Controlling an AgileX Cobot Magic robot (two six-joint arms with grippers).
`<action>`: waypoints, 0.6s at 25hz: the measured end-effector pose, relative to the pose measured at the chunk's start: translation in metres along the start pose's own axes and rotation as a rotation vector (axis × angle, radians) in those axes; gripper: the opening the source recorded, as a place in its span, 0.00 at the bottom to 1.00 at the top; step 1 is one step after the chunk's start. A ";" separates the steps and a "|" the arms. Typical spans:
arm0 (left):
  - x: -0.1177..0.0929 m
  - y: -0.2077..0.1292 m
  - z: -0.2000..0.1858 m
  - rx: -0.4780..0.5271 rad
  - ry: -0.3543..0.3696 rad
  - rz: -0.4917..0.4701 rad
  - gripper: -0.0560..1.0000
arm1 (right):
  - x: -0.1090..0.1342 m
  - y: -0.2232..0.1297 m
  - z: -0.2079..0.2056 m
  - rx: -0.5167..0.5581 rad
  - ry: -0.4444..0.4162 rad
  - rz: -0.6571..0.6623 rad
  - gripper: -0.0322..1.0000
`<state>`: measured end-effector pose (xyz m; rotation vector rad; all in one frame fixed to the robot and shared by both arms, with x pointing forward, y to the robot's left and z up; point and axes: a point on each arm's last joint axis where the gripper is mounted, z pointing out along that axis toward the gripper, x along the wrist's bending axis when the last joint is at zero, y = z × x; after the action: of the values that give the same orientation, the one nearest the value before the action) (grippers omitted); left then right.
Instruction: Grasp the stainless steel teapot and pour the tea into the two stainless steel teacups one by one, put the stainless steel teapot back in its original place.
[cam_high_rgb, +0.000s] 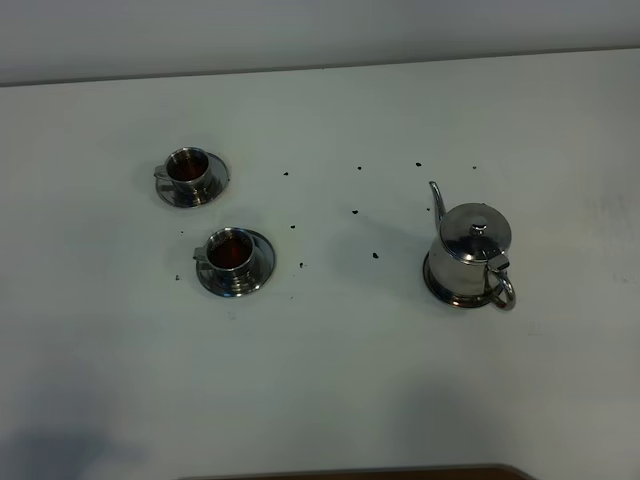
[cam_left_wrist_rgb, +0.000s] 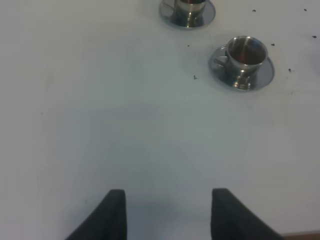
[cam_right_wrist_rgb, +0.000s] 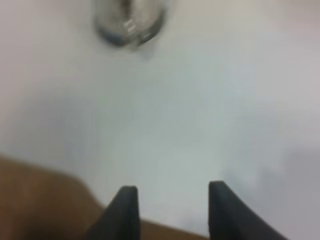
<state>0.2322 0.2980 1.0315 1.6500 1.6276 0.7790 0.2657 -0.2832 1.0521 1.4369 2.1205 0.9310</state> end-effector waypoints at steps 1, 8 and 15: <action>0.000 0.000 0.000 0.000 0.000 0.000 0.48 | -0.001 -0.002 -0.003 -0.023 -0.023 0.020 0.34; 0.000 0.000 0.000 0.000 0.000 0.000 0.48 | 0.000 -0.013 -0.018 -0.150 -0.149 0.113 0.28; 0.000 0.000 0.000 0.000 0.000 0.000 0.48 | 0.003 -0.023 -0.028 -0.246 -0.228 0.148 0.26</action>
<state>0.2322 0.2980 1.0315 1.6500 1.6276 0.7790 0.2314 -0.2941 1.0549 1.5079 1.6923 0.9906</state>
